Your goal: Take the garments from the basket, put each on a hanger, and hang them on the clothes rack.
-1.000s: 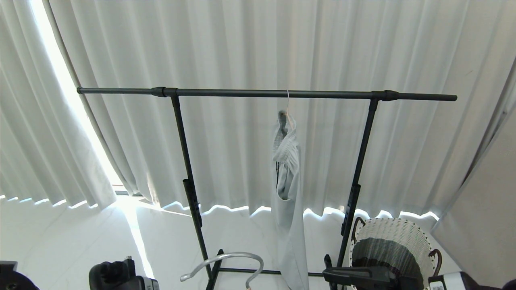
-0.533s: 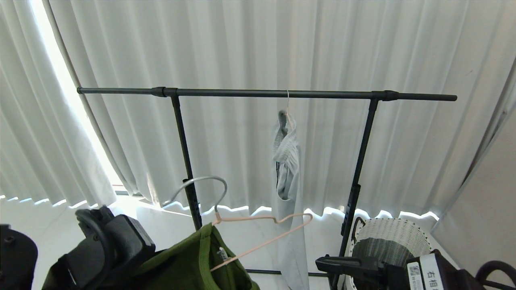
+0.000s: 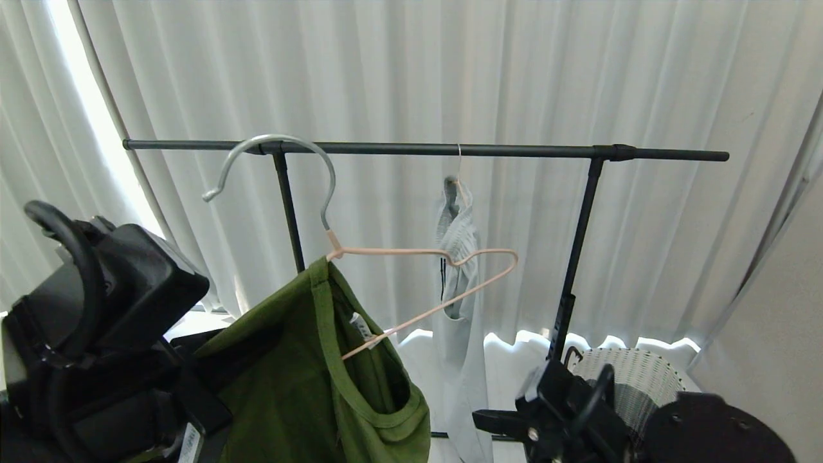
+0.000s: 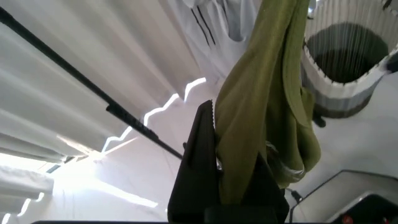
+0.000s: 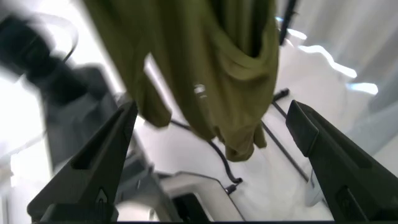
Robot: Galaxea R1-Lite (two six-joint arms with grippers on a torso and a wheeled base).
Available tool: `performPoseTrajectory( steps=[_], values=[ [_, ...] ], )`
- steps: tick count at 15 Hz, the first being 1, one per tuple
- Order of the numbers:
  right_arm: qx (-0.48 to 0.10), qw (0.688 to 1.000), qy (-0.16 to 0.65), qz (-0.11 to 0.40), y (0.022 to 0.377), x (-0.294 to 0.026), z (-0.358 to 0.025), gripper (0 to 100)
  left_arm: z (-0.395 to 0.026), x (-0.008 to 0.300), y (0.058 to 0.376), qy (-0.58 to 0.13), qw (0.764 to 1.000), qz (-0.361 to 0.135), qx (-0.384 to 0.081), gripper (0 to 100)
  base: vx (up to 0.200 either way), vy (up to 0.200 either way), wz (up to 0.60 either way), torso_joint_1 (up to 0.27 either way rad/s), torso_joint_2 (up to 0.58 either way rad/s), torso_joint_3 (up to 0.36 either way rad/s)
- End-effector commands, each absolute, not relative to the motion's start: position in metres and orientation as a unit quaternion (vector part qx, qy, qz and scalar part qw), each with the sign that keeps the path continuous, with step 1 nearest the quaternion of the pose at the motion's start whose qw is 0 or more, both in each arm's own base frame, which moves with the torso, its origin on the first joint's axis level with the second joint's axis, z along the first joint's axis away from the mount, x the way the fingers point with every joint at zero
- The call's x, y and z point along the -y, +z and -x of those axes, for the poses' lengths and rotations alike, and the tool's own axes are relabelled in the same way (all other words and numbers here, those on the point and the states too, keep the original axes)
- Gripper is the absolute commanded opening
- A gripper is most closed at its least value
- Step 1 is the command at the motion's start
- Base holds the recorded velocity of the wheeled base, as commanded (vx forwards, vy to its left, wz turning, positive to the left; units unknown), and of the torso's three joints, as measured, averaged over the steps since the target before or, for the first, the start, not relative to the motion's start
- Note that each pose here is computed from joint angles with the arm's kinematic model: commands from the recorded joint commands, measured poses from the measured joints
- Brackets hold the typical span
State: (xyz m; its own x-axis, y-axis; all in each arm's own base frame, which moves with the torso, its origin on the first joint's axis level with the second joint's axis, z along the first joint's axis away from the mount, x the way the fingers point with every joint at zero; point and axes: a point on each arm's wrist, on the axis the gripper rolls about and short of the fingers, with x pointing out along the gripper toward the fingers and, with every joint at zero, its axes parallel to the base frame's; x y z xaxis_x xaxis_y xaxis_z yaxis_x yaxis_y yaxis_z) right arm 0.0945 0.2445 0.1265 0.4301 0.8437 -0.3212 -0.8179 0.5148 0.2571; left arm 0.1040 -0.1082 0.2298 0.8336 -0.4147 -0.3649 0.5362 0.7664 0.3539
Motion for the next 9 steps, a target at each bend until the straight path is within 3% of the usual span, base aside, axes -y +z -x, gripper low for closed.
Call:
performPoseTrajectory(
  steps=[1,6,9],
  values=[
    [-0.225,0.869,0.439,-0.043,0.11,-0.275,-0.118,100,-0.105,0.109,0.235,-0.255,0.932,-0.222,-0.128,0,0.0,0.0,0.0,0.0,0.0,0.0],
    [-0.206,0.891,0.397,-0.08,0.116,-0.291,-0.149,100,-0.103,0.109,0.236,-0.275,0.928,-0.217,-0.124,0,0.0,0.0,0.0,0.0,0.0,0.0],
    [-0.215,0.907,0.357,-0.065,0.101,-0.288,-0.158,100,-0.102,0.11,0.236,-0.29,0.925,-0.214,-0.121,0,0.0,0.0,0.0,0.0,0.0,0.0]
  ],
)
